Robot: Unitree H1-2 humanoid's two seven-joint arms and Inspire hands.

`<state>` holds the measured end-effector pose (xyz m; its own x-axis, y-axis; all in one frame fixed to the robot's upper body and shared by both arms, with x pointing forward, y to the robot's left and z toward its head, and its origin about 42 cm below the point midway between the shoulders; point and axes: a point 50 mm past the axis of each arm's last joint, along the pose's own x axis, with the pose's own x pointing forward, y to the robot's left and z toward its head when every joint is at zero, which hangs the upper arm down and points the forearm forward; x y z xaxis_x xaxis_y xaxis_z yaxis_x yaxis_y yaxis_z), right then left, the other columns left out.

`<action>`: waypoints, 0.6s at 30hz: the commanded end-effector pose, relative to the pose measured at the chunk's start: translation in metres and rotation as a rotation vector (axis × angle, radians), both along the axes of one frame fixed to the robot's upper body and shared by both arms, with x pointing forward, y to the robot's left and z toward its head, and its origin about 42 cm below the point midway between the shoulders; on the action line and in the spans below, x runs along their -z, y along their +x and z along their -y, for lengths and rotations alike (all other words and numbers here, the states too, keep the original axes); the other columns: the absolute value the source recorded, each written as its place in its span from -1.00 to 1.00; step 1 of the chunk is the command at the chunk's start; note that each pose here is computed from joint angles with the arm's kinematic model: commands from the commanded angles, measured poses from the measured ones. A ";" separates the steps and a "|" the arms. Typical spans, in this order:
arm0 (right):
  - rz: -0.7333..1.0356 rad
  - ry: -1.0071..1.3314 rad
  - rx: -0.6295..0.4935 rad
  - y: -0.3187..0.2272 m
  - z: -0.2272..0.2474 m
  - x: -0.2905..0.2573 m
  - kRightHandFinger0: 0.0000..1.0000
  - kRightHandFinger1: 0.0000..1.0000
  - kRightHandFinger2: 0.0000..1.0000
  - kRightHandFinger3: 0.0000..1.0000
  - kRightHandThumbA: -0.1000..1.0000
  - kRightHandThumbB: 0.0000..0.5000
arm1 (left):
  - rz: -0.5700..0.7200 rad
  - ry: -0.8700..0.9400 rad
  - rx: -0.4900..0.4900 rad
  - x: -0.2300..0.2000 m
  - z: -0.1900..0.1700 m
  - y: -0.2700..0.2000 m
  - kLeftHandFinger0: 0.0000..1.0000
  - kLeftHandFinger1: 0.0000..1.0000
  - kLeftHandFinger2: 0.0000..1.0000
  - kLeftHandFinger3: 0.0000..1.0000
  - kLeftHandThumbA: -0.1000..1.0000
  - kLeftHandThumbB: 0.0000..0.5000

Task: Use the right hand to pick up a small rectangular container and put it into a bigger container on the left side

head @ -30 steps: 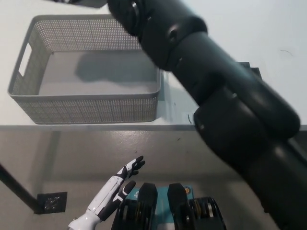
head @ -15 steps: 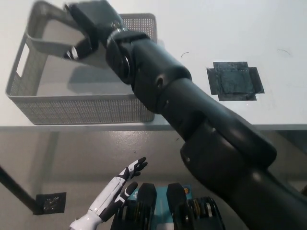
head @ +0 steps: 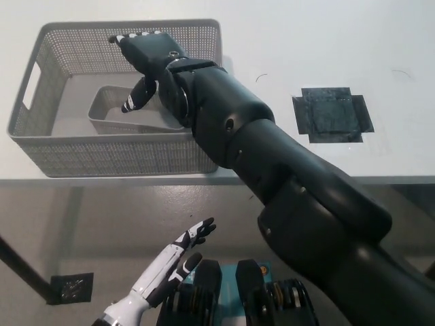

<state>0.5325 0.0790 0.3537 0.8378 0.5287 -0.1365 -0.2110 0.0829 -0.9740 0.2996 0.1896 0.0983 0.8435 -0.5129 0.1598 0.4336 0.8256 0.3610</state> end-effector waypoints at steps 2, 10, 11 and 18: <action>0.079 0.033 -0.025 0.002 -0.006 -0.055 1.00 1.00 1.00 1.00 1.00 1.00 | 0.027 0.019 0.011 -0.001 0.001 -0.007 1.00 1.00 1.00 1.00 1.00 0.42; 0.265 0.240 -0.134 0.011 0.029 -0.174 1.00 1.00 1.00 1.00 1.00 0.76 | 0.021 0.001 0.017 0.002 0.002 -0.010 1.00 1.00 1.00 1.00 1.00 0.42; 0.287 0.279 -0.159 0.012 0.039 -0.190 1.00 1.00 1.00 1.00 1.00 0.76 | 0.023 0.000 0.013 0.001 0.001 -0.010 1.00 1.00 1.00 1.00 1.00 0.42; 0.449 0.327 -0.234 0.009 0.122 -0.257 1.00 1.00 1.00 1.00 1.00 0.59 | 0.013 0.000 -0.011 0.000 -0.004 -0.010 1.00 1.00 1.00 1.00 1.00 0.36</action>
